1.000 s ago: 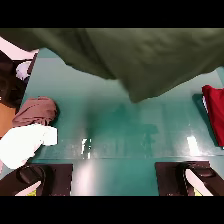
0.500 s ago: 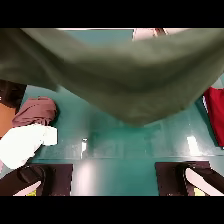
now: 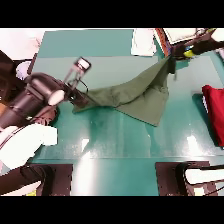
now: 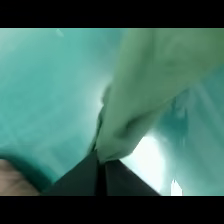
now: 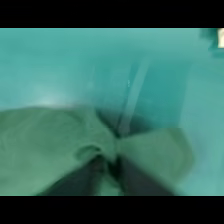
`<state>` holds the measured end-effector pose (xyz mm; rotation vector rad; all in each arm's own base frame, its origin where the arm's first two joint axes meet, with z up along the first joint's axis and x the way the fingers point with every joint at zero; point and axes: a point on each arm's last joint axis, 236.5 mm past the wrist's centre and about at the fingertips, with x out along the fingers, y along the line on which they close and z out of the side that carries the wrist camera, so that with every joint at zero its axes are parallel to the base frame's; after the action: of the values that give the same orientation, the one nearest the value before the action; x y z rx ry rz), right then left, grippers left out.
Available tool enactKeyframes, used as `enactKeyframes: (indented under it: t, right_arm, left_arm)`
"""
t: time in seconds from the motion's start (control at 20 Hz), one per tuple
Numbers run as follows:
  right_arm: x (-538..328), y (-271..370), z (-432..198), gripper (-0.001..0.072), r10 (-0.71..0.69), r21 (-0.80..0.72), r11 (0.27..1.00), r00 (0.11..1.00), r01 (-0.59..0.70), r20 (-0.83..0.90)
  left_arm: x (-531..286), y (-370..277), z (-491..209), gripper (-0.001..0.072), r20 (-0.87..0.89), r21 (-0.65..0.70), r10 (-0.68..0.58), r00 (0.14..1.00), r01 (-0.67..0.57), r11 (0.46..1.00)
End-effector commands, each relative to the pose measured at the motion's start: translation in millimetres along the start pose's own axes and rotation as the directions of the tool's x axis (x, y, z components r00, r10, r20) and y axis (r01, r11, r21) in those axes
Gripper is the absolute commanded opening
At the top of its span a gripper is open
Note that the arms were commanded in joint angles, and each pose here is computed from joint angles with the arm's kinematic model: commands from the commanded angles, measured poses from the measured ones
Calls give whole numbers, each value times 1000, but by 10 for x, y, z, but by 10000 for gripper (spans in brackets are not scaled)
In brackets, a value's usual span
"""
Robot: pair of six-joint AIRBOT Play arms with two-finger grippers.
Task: Fold the shirts.
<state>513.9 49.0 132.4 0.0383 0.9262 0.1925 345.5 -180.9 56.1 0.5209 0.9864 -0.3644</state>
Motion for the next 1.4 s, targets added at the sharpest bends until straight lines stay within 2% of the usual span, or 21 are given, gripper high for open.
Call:
enactKeyframes:
  t: [0.0,0.15,0.45,0.5,0.6,0.75,1.05,1.1,1.2,1.25,1.3,1.35]
  right_arm:
    - [286,45,24,534,29,22,999,998,-28,-49]
    - [-25,-64,-219,534,24,41,999,990,-18,-142]
    - [-77,-169,-2038,538,51,229,972,896,57,-442]
    - [-24,-125,-2365,586,69,261,963,874,68,-481]
    - [99,70,-2830,586,145,349,935,837,58,-527]
    - [293,287,-3046,579,202,415,909,837,32,-509]
    - [434,486,-3047,547,197,399,917,848,19,-493]
    - [456,513,-3083,505,199,394,919,840,19,-505]
    - [489,574,-3145,480,202,379,925,826,16,-527]
    - [502,600,-3168,421,202,371,928,821,13,-534]
    - [514,630,-3167,329,201,362,932,822,7,-533]
    - [530,659,-3138,188,196,348,938,830,-2,-522]
  left_arm:
    - [371,-75,-299,27,-90,47,12,996,-8,999]
    - [352,1,-375,28,-121,64,43,992,-36,997]
    - [354,-49,-379,28,-123,49,22,992,-16,999]
    - [356,-72,-369,27,-119,44,13,993,-8,999]
    - [360,-106,-330,27,-102,35,-2,995,5,999]
    - [358,-120,-334,27,-104,30,-8,995,11,999]
    - [356,-158,-355,28,-113,19,-24,993,26,999]
    - [355,-162,-356,27,-113,18,-26,993,28,999]
    - [352,-160,-383,27,-125,18,-25,992,27,999]
    - [350,-157,-401,27,-132,18,-24,991,26,999]
    - [346,-155,-419,28,-140,18,-23,990,25,1000]
    - [342,-152,-432,27,-145,16,-22,989,25,1000]
